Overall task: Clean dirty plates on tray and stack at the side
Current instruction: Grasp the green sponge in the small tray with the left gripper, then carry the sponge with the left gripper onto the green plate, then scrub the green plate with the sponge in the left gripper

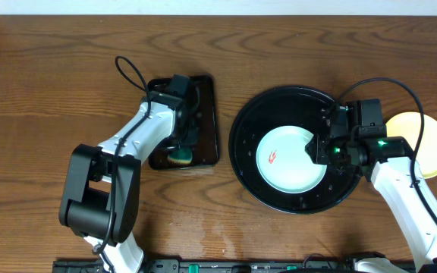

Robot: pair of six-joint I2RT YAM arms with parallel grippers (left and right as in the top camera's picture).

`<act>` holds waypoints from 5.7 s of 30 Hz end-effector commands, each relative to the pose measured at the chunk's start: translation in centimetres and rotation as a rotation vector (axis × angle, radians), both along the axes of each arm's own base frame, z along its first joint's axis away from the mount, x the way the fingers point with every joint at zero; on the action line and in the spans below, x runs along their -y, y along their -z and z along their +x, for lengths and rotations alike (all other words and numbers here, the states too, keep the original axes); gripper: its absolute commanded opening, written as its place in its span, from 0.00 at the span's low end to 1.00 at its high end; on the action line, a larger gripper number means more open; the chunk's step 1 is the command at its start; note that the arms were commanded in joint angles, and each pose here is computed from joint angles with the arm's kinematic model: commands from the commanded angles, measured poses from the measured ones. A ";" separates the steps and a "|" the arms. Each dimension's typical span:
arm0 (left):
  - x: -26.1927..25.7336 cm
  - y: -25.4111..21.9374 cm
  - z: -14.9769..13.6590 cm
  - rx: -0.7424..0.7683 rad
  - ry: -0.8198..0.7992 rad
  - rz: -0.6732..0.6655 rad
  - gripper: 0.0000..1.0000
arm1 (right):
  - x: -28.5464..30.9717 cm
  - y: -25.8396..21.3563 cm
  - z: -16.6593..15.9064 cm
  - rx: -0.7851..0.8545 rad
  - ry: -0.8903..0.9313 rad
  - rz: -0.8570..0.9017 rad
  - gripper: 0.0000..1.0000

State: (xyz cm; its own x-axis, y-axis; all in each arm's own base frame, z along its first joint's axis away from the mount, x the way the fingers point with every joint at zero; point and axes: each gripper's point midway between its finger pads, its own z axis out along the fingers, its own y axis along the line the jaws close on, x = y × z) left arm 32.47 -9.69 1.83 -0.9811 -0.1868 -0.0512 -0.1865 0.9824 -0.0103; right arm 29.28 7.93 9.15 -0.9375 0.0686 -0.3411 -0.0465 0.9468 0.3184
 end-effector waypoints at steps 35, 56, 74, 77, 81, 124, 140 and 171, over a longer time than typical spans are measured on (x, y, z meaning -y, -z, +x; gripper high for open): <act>19.0 -10.1 -1.9 0.285 0.362 -0.302 0.08 | 3.2 8.8 -0.6 -0.268 0.095 -0.203 0.10; 22.4 -10.6 -1.9 0.345 0.370 -0.374 0.08 | 4.8 8.4 -1.8 -0.243 0.181 -0.106 0.27; 26.4 0.2 -3.4 0.146 0.364 -0.385 0.08 | 4.9 10.6 -1.8 -0.233 0.204 -0.104 0.01; 24.2 2.5 -3.1 0.142 0.342 -0.256 0.07 | 4.9 10.6 -2.0 -0.240 0.203 -0.106 0.01; 19.8 2.8 -1.3 0.228 0.303 -0.004 0.08 | 4.8 10.6 -2.0 -0.241 0.196 -0.107 0.01; 12.2 2.1 0.1 0.186 0.221 0.314 0.07 | 3.6 10.4 -1.6 -0.200 0.094 -0.105 0.01; 28.1 1.0 -4.1 0.005 0.340 -0.510 0.08 | 2.1 10.2 -0.9 -0.155 0.033 -0.102 0.01; 11.6 -0.4 2.4 0.215 0.197 0.438 0.08 | 2.1 10.4 -1.4 -0.174 0.030 -0.108 0.01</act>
State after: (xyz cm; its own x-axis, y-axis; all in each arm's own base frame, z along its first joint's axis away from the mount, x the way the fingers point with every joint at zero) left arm 31.50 -27.18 2.17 -0.9829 0.0651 -0.1723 0.0415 0.9897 0.1373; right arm 29.04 7.07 0.19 -0.9721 0.0996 -0.2122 0.0345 0.9561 0.2911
